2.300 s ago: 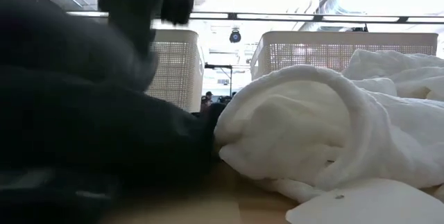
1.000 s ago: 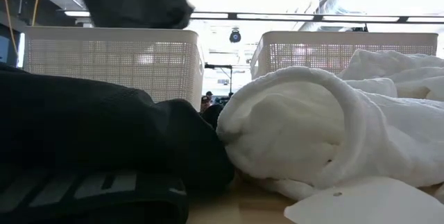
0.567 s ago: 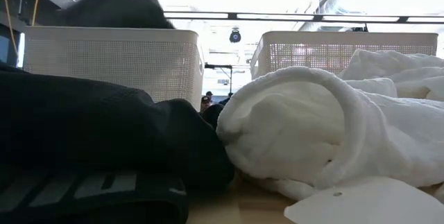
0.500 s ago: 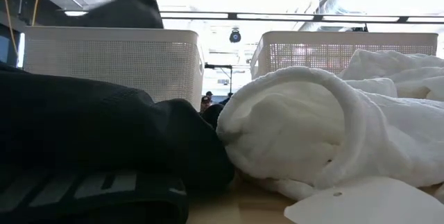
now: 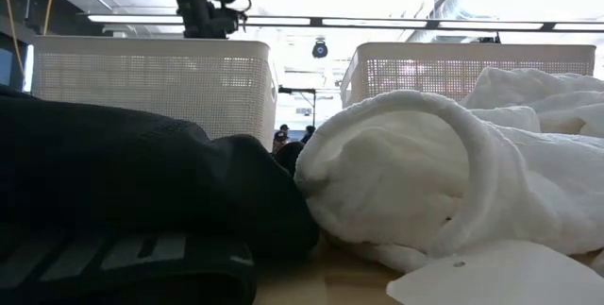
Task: Sort clothes
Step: Put the dark gray pants into the left bin, then put the white shirt into the right bin
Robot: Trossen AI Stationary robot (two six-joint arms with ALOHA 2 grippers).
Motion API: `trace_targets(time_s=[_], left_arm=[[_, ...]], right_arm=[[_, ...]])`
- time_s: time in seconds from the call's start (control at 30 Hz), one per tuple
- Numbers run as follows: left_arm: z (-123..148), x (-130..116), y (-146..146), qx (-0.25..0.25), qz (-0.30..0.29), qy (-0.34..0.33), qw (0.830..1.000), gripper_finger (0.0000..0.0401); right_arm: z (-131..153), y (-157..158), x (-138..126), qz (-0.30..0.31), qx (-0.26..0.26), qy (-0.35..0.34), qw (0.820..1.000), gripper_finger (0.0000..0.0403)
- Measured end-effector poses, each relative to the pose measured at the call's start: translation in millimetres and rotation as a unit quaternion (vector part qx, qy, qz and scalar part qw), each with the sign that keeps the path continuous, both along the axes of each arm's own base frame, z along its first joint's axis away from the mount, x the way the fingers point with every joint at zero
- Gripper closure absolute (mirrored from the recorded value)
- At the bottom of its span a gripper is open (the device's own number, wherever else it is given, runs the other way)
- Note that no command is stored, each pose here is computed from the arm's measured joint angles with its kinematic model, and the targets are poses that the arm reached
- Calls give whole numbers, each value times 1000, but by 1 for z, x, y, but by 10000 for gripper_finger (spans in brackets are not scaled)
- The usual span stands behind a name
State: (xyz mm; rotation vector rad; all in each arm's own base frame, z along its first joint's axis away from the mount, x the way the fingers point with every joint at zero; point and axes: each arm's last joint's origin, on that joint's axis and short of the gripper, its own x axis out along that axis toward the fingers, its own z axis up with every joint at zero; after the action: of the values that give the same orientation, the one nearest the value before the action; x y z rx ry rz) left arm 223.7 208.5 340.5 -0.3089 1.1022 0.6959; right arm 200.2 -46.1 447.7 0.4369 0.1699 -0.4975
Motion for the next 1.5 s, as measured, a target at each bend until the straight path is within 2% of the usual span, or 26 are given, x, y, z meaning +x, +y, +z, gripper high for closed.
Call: trace_targets(time_s=[0.13,0.33,0.43,0.53,0.63,0.73,0.83,0.93,1.03,1.3,1.4,1.5], left_arm=[[29,-8,-7,29,8,-37,999,167],[73,-22,-37,84,-6,-114,990,172],[84,-26,-50,106,-29,-133,985,176],[91,-26,-60,119,-45,-156,980,178],[93,-22,-68,119,-60,-164,977,179],[93,-17,-74,116,-74,-166,977,179],[92,-11,-80,113,-90,-167,975,179],[91,-6,-84,114,-105,-168,974,179],[92,-3,-88,115,-117,-173,971,179],[92,2,-98,110,-136,-175,969,179],[91,4,-102,104,-140,-176,969,179],[91,5,-106,95,-139,-179,969,179]], right_arm=[[-4,9,3,10,-1,20,1000,135],[-20,26,4,25,39,85,995,135],[-32,46,12,102,43,140,984,135],[-49,74,24,181,64,205,960,135],[-71,99,35,223,101,285,927,135],[-96,118,42,228,128,373,890,135],[-122,132,51,223,118,455,854,135],[-156,140,59,225,111,492,834,135],[-197,146,64,239,122,489,830,135],[-290,143,65,195,170,479,839,139],[-312,145,65,189,160,490,835,169],[-323,146,67,170,138,504,836,230]])
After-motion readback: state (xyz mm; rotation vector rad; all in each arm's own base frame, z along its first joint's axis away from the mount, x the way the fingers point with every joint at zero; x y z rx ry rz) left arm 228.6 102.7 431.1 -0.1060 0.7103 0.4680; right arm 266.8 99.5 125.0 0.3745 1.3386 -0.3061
